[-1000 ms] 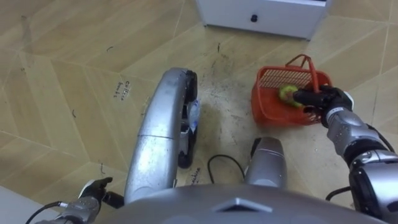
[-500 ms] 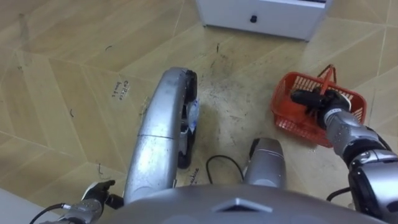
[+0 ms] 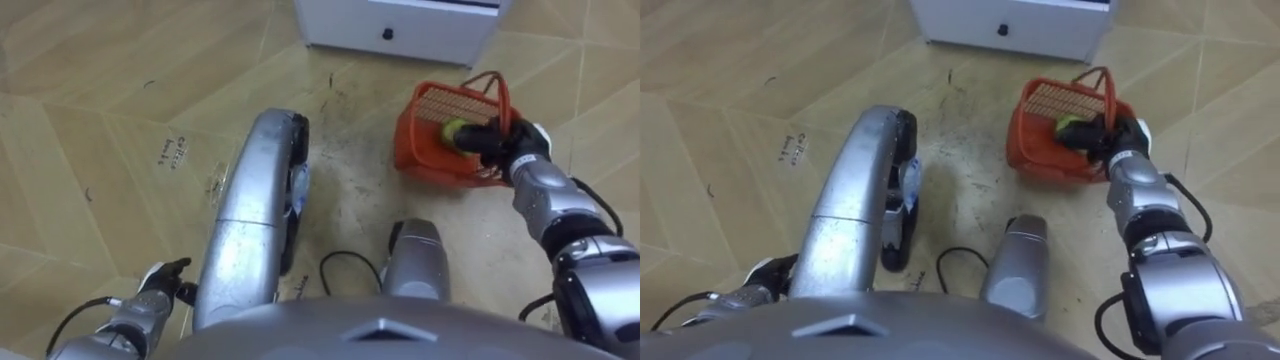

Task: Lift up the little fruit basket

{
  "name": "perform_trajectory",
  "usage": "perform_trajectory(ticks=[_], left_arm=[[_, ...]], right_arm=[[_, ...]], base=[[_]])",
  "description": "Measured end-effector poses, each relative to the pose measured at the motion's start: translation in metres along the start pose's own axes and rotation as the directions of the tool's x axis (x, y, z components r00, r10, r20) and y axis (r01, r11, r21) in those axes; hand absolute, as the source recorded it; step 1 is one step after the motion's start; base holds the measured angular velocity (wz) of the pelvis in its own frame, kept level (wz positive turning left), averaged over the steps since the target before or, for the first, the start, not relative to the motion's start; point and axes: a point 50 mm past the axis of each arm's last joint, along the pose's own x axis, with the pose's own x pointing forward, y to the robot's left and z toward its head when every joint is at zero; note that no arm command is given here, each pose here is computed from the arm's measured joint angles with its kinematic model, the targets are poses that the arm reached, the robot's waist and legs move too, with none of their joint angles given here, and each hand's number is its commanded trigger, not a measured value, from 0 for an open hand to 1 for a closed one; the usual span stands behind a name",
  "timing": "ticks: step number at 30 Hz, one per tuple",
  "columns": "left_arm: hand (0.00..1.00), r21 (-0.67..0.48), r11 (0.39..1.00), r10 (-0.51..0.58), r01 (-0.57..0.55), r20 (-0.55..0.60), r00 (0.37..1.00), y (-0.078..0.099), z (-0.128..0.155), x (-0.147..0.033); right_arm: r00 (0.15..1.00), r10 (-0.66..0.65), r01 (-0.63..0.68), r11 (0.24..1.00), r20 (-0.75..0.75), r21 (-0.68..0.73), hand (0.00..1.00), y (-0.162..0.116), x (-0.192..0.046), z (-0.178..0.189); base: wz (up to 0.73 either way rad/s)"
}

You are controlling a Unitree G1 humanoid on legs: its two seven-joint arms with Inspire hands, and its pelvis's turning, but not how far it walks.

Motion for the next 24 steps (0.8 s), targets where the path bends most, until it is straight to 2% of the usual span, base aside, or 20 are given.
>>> perform_trajectory(ticks=[8,11,16,17,19,21,24], left_arm=[[0.00,-0.010,0.999,0.053,-0.053,0.066,0.996,0.007,0.022,0.002],[0.00,-0.028,0.998,0.063,-0.062,0.069,0.996,0.010,0.025,0.002],[0.00,-0.073,0.994,0.086,-0.083,0.036,0.996,0.012,0.014,0.001],[0.00,-0.071,0.994,0.081,-0.079,0.019,0.997,0.011,0.008,0.001],[0.00,-0.084,0.995,0.069,-0.061,0.098,0.993,0.010,0.030,0.002],[0.00,-0.140,0.986,0.106,-0.090,0.116,0.987,0.015,0.038,0.002],[0.00,-0.172,0.975,0.156,-0.143,0.066,0.986,0.017,0.020,0.000]], right_arm=[[0.990,0.073,-0.058,0.991,0.120,-0.120,1.00,0.026,-0.006,0.023],[0.984,0.109,-0.085,0.982,0.138,-0.167,1.00,0.034,-0.010,0.023],[0.978,0.174,-0.143,0.962,0.118,-0.232,1.00,0.050,-0.017,0.012],[0.979,0.174,-0.145,0.962,0.110,-0.232,1.00,0.049,-0.019,0.007],[0.980,0.129,-0.097,0.975,0.152,-0.199,1.00,0.029,-0.026,0.011],[0.976,0.123,-0.091,0.980,0.179,-0.178,1.00,0.032,-0.030,0.015],[0.945,0.221,-0.170,0.962,0.243,-0.216,1.00,0.050,-0.043,0.019]], base=[[-0.13],[-0.58],[-0.74],[0.09],[0.78],[-0.10],[-0.84]])
